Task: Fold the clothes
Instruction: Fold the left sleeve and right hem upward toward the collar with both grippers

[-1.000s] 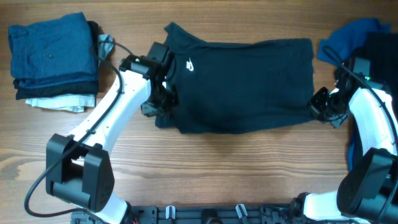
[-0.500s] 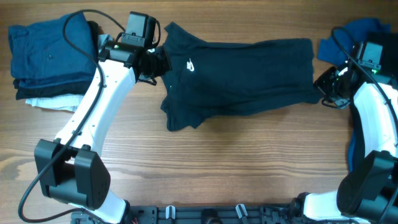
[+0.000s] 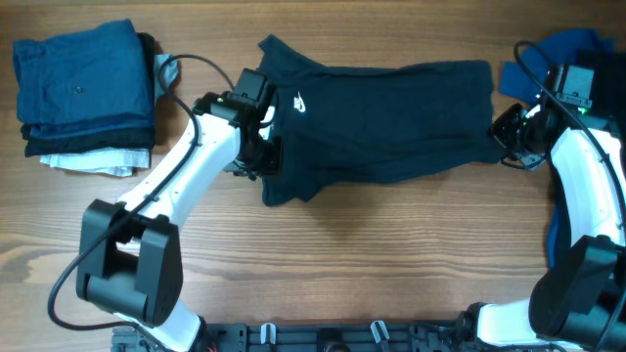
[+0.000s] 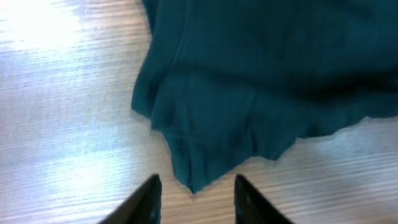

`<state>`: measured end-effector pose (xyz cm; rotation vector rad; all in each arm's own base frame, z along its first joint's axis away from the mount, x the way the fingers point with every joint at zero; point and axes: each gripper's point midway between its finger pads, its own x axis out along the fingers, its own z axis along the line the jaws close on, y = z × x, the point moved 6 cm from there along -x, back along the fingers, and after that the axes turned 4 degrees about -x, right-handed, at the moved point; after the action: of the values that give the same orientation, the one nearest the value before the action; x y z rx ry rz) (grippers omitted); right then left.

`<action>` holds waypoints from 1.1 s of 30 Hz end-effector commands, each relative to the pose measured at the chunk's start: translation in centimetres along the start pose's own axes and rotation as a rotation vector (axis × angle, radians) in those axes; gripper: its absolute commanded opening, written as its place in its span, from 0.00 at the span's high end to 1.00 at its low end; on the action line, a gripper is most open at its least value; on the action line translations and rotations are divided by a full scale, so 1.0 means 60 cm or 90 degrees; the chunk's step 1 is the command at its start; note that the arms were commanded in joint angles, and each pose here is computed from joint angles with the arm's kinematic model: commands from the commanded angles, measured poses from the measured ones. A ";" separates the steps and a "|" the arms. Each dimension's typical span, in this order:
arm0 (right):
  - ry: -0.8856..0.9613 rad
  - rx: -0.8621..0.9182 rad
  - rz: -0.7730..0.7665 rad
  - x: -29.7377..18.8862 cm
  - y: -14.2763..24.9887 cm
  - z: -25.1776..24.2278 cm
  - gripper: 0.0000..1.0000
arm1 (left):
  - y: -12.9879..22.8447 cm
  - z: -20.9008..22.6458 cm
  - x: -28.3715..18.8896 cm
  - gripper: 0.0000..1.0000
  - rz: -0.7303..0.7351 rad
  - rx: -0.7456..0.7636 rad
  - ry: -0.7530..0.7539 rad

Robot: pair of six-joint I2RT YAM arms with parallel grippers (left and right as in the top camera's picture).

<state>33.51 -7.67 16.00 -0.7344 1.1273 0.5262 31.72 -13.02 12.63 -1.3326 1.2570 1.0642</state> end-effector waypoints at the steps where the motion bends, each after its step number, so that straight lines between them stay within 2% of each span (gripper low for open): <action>1: -0.003 -0.002 0.009 0.004 0.000 0.006 0.96 | -0.005 0.001 0.039 0.59 -0.030 0.064 0.014; 10: -0.002 -0.004 0.009 0.004 0.001 0.006 0.96 | -0.016 0.012 0.082 0.55 -0.028 0.062 -0.019; 15: -0.003 -0.004 0.008 0.004 0.000 0.006 0.96 | -0.024 0.031 0.080 0.53 -0.051 0.059 -0.087; 18: -0.003 -0.004 0.008 0.004 0.000 0.006 0.95 | -0.024 0.026 0.080 0.54 -0.049 0.058 -0.071; 21: -0.003 -0.006 0.008 0.004 0.000 0.006 0.96 | -0.018 0.013 0.083 0.61 -0.033 0.060 -0.027; 27: -0.003 -0.006 0.009 0.004 0.000 0.006 0.96 | -0.012 0.019 0.109 0.73 -0.002 0.058 -0.036; 29: -0.002 -0.006 0.009 0.004 0.001 0.005 0.96 | -0.013 0.019 0.108 0.78 -0.004 0.058 -0.036; 30: -0.002 -0.007 0.010 0.004 0.001 0.005 0.96 | -0.014 0.018 0.106 0.85 -0.007 0.058 -0.035; 33: -0.002 -0.007 0.009 0.004 0.000 0.005 0.96 | -0.020 0.014 0.088 0.92 -0.019 0.059 -0.031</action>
<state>33.40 -7.60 15.94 -0.7323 1.1330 0.5315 33.31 -12.79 6.65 -1.2340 1.2225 1.0169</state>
